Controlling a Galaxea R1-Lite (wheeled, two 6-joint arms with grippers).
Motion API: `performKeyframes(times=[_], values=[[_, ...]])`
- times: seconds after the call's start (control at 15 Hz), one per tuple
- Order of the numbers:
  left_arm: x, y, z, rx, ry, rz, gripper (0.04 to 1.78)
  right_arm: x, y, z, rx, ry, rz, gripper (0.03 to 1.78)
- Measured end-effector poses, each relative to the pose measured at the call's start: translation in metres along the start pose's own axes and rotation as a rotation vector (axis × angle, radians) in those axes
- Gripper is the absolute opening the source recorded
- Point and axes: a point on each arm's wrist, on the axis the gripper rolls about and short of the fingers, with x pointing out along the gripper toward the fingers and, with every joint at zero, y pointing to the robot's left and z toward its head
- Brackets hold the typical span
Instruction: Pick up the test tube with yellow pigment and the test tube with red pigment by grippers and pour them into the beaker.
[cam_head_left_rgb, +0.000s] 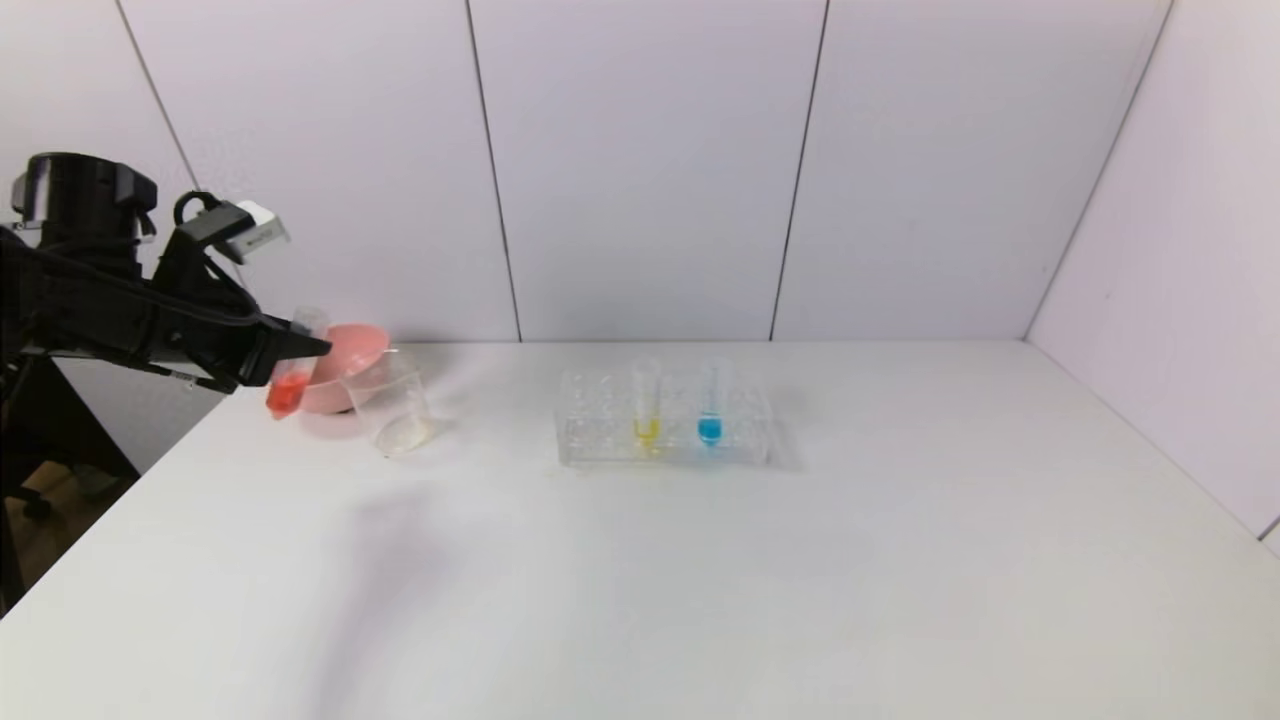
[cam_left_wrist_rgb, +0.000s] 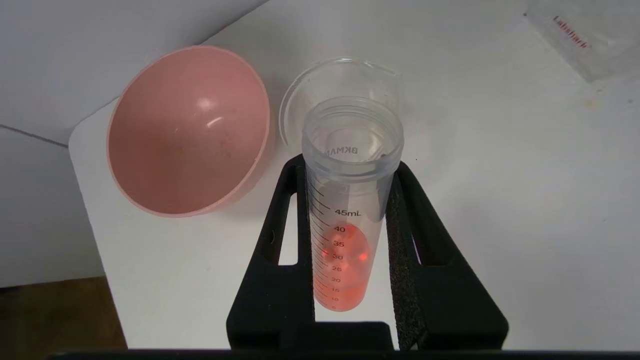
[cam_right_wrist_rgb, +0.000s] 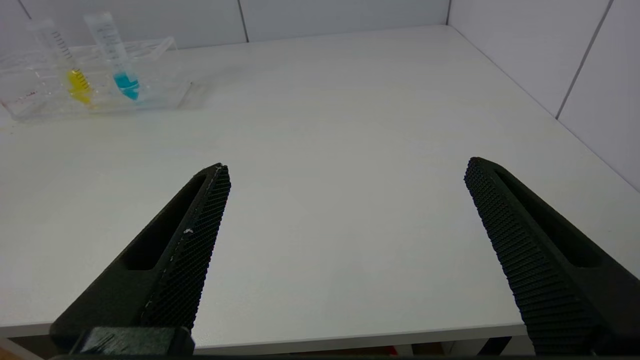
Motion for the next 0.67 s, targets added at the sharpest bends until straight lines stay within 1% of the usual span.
performKeyframes(times=[0.2,0.47,0.67], values=[[0.013,0.004,0.009,0.056,0.064,-0.02,0.44,0.0,0.0,0.0,0.0,0.0,0.0,1.71],[0.013,0.011,0.027,0.11,0.123,-0.075,0.44,0.0,0.0,0.0,0.0,0.0,0.0,1.71],[0.013,0.015,0.036,0.141,0.191,-0.108,0.44,0.0,0.0,0.0,0.0,0.0,0.0,1.71]])
